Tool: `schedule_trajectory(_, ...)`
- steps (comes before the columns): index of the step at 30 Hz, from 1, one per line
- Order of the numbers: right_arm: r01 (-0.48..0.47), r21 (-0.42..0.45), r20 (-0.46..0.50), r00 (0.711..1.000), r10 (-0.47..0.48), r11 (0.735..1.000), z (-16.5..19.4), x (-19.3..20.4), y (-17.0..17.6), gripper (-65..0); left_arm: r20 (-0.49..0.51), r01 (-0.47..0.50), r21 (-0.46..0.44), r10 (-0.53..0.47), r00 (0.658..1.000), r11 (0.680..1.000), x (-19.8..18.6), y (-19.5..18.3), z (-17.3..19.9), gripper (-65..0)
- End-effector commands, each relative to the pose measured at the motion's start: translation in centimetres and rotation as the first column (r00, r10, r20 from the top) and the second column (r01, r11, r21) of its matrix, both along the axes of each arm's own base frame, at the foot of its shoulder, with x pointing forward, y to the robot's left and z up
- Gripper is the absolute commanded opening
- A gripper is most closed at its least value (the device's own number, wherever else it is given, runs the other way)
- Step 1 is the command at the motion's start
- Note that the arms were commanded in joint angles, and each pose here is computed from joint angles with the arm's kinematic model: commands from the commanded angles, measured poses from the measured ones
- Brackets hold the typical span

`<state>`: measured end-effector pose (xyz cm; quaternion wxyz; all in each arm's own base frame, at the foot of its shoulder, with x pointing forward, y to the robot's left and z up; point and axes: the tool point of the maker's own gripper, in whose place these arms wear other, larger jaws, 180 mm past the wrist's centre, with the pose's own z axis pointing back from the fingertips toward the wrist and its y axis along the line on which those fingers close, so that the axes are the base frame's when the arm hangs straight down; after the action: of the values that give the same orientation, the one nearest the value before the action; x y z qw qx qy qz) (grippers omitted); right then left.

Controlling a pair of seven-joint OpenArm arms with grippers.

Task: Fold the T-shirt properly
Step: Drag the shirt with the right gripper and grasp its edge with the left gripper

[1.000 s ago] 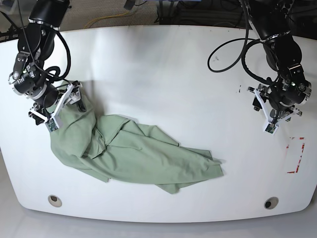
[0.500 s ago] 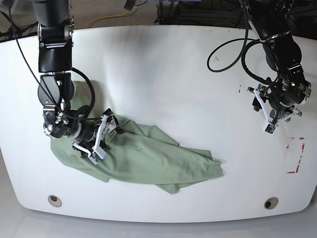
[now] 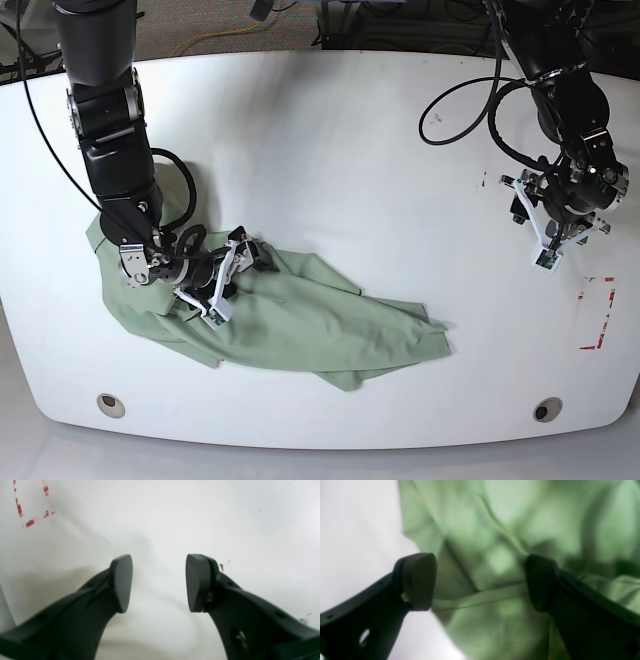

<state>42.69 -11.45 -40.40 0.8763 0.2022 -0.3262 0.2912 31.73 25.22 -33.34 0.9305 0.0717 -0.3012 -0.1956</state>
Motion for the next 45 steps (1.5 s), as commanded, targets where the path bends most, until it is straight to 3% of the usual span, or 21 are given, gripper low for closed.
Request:
schedule_trajectory(1, -0.004, -0.001, 0.057, 0.998, 0.004, 1.000, 0.9, 1.4, 0.1, -12.7, 0.048, 0.003, 0.010, -0.004, 0.999, 1.000, 0.8, 0.3, 1.4, -33.8)
schedule_trajectory(4, -0.037, -0.030, 0.059, 0.998, 0.038, 0.999, -0.5, 1.0, 1.5, -25.5, 0.047, 0.003, 0.011, -0.003, 0.999, 1.000, 0.8, 0.3, 1.4, -33.8)
schedule_trajectory(8, -0.081, -0.065, 0.045, 0.995, 0.084, 0.995, -1.9, -0.3, 2.7, -55.5, 0.048, 0.002, 0.013, -0.003, 0.999, 1.000, 0.9, 0.3, 1.4, -33.8)
schedule_trajectory(10, -0.107, -0.066, 0.054, 0.992, 0.110, 0.992, -1.8, -0.6, 3.8, -65.0, 0.048, 0.002, 0.013, -0.003, 0.999, 1.000, 0.9, 0.3, 1.4, -33.8)
schedule_trajectory(16, -0.192, -0.083, 0.049, 0.979, 0.197, 0.978, -1.9, -3.6, 6.5, -63.1, 0.053, -0.004, 0.035, 0.002, 0.999, 0.999, 1.0, 1.2, 1.9, -33.8)
schedule_trajectory(26, -0.366, -0.131, 0.104, 0.919, 0.380, 0.921, 0.8, -11.8, 11.6, -62.9, 0.062, -0.017, 0.033, 0.014, 0.998, 0.999, 2.1, 2.0, 2.4, -33.2)
schedule_trajectory(31, -0.409, -0.133, 0.108, 0.900, 0.423, 0.903, 1.8, -15.5, 12.9, -62.9, 0.029, -0.027, -0.010, 0.027, 0.999, 1.000, 3.1, 2.0, 1.3, -33.1)
schedule_trajectory(37, -0.423, -0.120, 0.082, 0.897, 0.434, 0.898, 1.4, -17.8, 13.2, -62.1, -0.024, -0.043, -0.060, 0.041, 0.999, 0.997, 3.9, 2.0, -0.3, -33.1)
schedule_trajectory(39, -0.424, -0.116, 0.076, 0.898, 0.434, 0.898, 1.2, -18.0, 13.2, -57.5, -0.022, -0.045, -0.068, 0.044, 0.999, 0.997, 4.5, 2.1, -0.2, -32.4)
schedule_trajectory(43, -0.426, -0.107, 0.076, 0.897, 0.434, 0.898, 1.3, -18.7, 13.4, -39.2, 0.019, -0.052, -0.083, 0.054, 0.998, 0.995, 5.9, 2.5, 0.8, -22.9)
schedule_trajectory(45, -0.428, -0.102, 0.080, 0.896, 0.437, 0.898, 1.4, -19.0, 13.5, -32.3, 0.056, -0.098, -0.120, 0.105, 0.993, 0.988, 6.8, 2.7, 1.1, -18.7)
